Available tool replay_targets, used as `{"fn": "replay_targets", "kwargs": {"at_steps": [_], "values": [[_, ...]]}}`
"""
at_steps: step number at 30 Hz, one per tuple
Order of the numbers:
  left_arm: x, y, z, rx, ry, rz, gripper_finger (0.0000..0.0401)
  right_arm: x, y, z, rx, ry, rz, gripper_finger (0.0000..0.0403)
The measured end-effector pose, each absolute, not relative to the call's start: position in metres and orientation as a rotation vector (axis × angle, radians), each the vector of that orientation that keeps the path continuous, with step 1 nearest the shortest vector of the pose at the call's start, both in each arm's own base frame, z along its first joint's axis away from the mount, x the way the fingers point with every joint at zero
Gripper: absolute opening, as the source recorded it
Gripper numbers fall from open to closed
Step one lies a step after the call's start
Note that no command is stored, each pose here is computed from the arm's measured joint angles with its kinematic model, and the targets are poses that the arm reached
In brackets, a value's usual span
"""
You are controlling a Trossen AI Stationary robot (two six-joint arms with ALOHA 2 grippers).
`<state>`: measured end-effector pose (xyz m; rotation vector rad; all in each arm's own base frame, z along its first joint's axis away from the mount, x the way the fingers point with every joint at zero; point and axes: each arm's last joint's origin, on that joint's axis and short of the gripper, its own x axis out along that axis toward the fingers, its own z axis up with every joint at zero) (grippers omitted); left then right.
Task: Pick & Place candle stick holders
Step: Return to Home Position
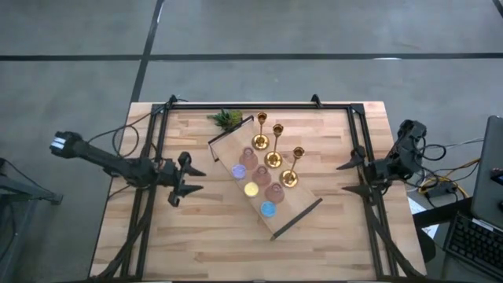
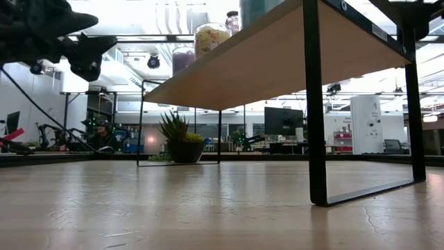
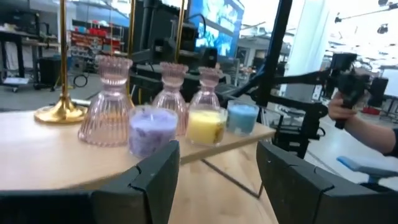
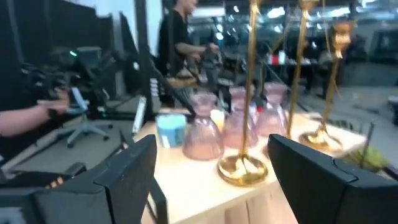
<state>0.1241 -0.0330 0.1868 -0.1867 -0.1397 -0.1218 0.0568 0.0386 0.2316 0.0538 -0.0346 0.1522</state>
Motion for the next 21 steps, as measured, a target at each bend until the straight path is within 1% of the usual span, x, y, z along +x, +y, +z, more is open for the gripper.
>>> {"fn": "replay_targets", "kwargs": {"at_steps": [2,7,9,15,21], "values": [[0.120,-0.032,0.187,-0.185,-0.132,-0.122,0.0218,0.056,0.038,0.234,0.050,-0.053,0.144,0.0296],[0.109,-0.028,0.189,-0.191,-0.153,-0.124,0.0218,0.058,0.033,0.241,0.074,-0.105,-0.105,0.0292],[0.107,-0.028,0.190,-0.195,-0.160,-0.125,0.0218,0.058,0.031,0.240,0.067,-0.097,-0.166,0.0294],[0.103,-0.026,0.189,-0.182,-0.158,-0.124,0.0218,0.061,0.034,0.231,0.113,-0.093,-0.170,0.0304],[0.104,-0.026,0.187,-0.186,-0.143,-0.087,0.0218,0.066,0.041,0.208,0.047,-0.062,-0.115,0.0312]]}}
